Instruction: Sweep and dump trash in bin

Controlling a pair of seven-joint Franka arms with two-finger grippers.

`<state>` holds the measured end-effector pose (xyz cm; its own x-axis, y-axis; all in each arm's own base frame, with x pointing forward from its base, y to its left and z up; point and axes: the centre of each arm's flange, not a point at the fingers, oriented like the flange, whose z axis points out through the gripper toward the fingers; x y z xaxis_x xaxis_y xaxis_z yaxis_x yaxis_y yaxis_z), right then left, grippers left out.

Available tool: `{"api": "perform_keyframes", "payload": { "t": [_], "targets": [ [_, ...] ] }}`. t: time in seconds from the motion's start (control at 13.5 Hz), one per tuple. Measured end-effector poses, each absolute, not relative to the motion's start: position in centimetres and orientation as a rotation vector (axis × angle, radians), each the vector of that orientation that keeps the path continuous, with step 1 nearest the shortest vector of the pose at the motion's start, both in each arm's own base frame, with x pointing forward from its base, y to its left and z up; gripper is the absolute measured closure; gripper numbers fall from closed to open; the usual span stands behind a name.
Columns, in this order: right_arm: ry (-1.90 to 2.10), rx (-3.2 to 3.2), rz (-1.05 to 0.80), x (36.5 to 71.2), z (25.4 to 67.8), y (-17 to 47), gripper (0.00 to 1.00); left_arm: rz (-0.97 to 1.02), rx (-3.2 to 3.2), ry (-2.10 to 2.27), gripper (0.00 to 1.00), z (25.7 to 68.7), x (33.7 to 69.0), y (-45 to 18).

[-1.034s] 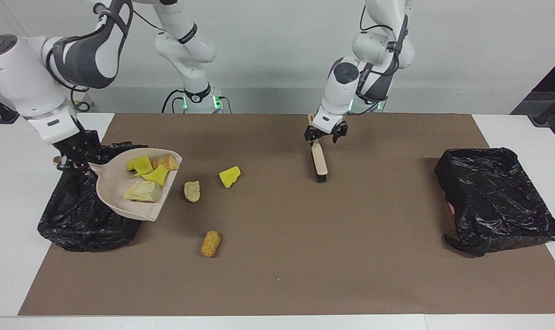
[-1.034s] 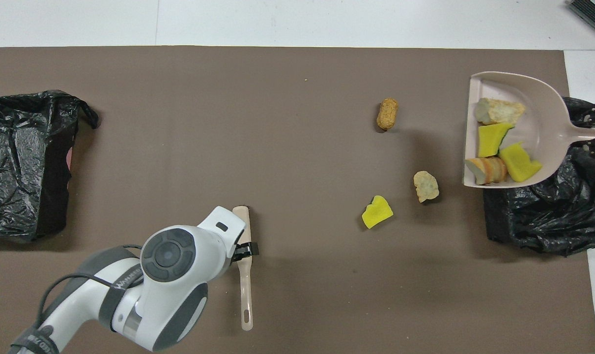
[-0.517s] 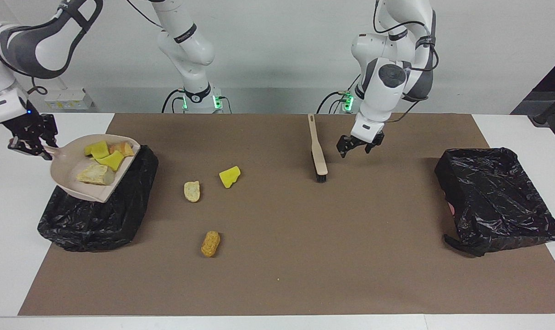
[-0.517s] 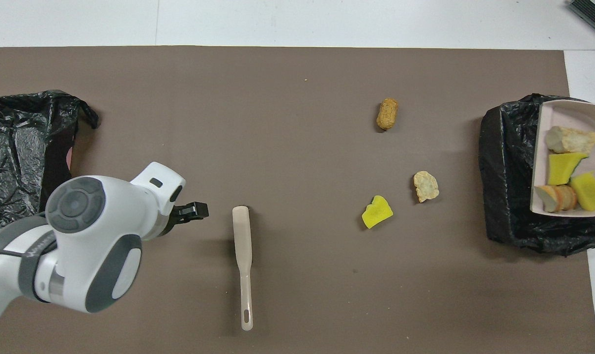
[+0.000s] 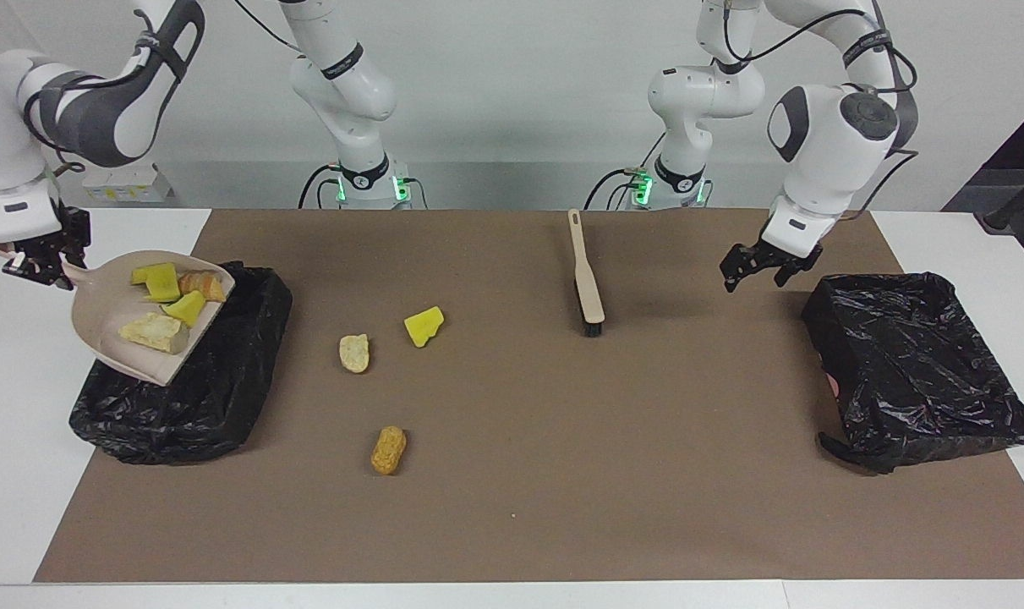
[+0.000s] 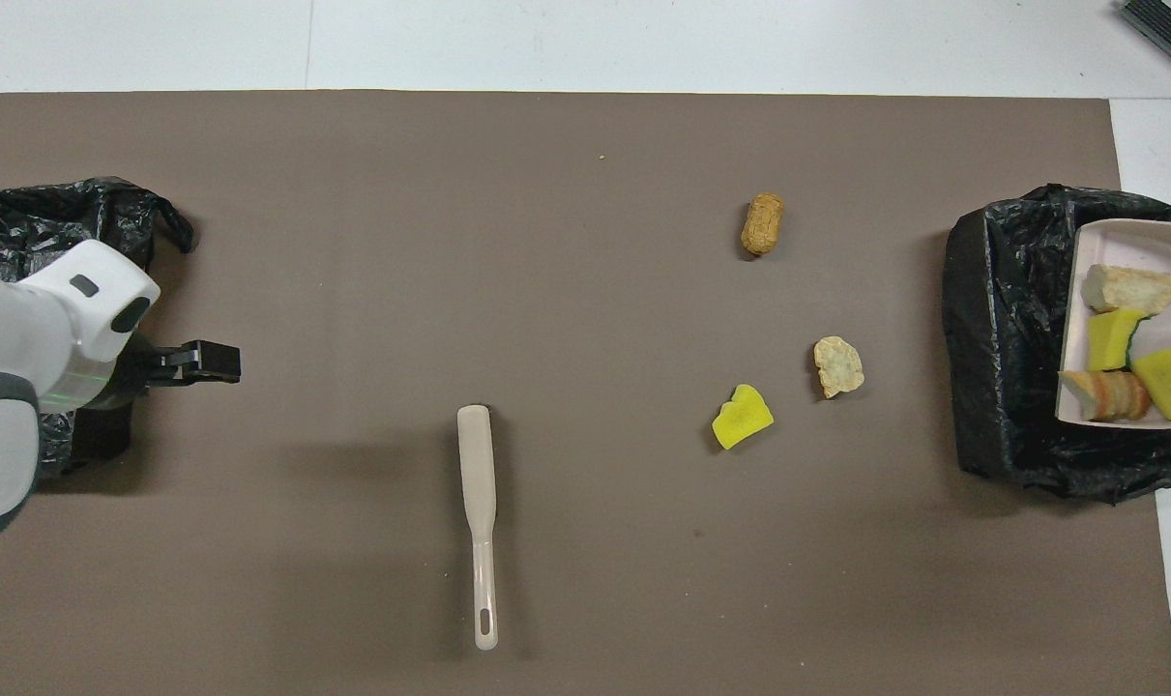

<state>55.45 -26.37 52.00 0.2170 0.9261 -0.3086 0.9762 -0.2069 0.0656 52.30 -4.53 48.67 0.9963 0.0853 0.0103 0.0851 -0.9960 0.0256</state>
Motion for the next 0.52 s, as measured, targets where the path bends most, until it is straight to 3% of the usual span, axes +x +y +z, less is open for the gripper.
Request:
{"api": "perform_keyframes", "payload": {
  "t": [0.52],
  "targets": [
    [1.555, 2.086, -0.566, 57.2, 50.6, -20.5, 0.68, 0.054, 3.118, 0.031, 0.0, 58.8, 53.0, -3.6]
  ]
}}
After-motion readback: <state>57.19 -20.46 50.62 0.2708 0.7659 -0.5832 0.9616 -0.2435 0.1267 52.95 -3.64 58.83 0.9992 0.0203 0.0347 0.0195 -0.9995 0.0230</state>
